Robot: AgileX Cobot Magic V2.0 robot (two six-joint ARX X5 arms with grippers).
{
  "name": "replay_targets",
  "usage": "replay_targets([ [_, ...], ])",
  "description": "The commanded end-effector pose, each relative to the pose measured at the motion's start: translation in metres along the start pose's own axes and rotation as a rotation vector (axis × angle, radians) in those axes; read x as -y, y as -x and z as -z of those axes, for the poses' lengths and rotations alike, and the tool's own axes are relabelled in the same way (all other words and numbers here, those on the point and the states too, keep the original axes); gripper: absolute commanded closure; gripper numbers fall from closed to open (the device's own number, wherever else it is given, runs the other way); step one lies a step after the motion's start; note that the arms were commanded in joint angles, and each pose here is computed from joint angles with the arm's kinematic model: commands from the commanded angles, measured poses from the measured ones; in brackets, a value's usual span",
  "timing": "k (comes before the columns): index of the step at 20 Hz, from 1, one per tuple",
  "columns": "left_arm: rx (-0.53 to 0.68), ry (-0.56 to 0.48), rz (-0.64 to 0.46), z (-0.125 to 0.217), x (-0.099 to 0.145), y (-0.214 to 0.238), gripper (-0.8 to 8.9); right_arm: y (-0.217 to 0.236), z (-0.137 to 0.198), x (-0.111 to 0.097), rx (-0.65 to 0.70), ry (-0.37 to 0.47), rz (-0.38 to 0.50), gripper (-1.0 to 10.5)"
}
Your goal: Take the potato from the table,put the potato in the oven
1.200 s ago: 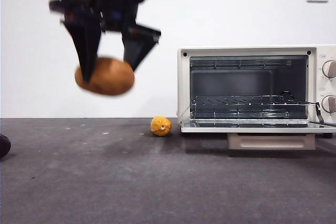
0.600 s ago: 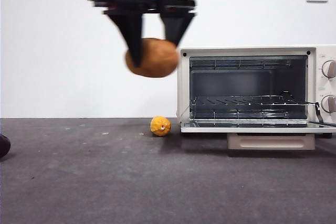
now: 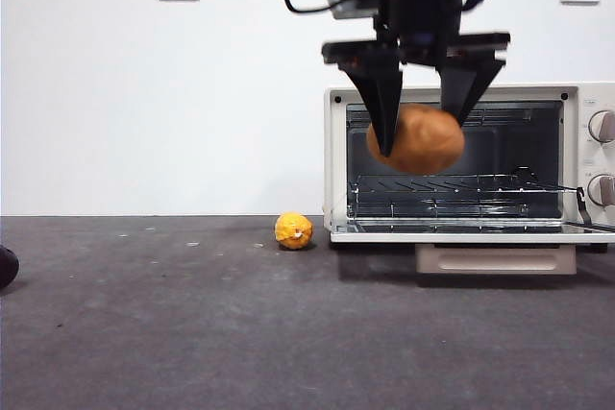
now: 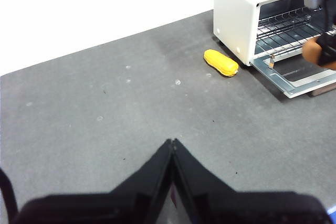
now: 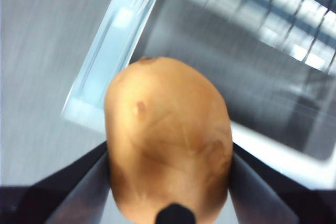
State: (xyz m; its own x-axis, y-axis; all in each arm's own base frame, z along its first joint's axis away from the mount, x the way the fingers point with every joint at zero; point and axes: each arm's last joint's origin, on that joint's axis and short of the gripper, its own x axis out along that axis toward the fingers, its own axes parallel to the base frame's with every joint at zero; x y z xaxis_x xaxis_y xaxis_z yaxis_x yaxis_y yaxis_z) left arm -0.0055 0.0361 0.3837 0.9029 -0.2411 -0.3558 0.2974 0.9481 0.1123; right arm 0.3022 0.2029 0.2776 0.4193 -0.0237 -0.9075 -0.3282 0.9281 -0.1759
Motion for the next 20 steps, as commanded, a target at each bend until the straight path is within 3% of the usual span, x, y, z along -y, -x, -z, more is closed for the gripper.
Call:
replay_targets([
  [1, 0.000, -0.007, 0.010, 0.000, 0.001, -0.002, 8.18, -0.015, -0.007, 0.012, 0.061, -0.115, 0.005, 9.1],
  [6, -0.002, -0.018, 0.025, -0.001, 0.001, -0.004, 8.18, -0.019, -0.021, 0.033, 0.166, -0.213, 0.010, 9.1],
  [20, 0.011, 0.041, 0.030, -0.002, 0.000, -0.006, 8.19, -0.041, -0.035, 0.061, 0.237, -0.329, 0.036, 9.1],
])
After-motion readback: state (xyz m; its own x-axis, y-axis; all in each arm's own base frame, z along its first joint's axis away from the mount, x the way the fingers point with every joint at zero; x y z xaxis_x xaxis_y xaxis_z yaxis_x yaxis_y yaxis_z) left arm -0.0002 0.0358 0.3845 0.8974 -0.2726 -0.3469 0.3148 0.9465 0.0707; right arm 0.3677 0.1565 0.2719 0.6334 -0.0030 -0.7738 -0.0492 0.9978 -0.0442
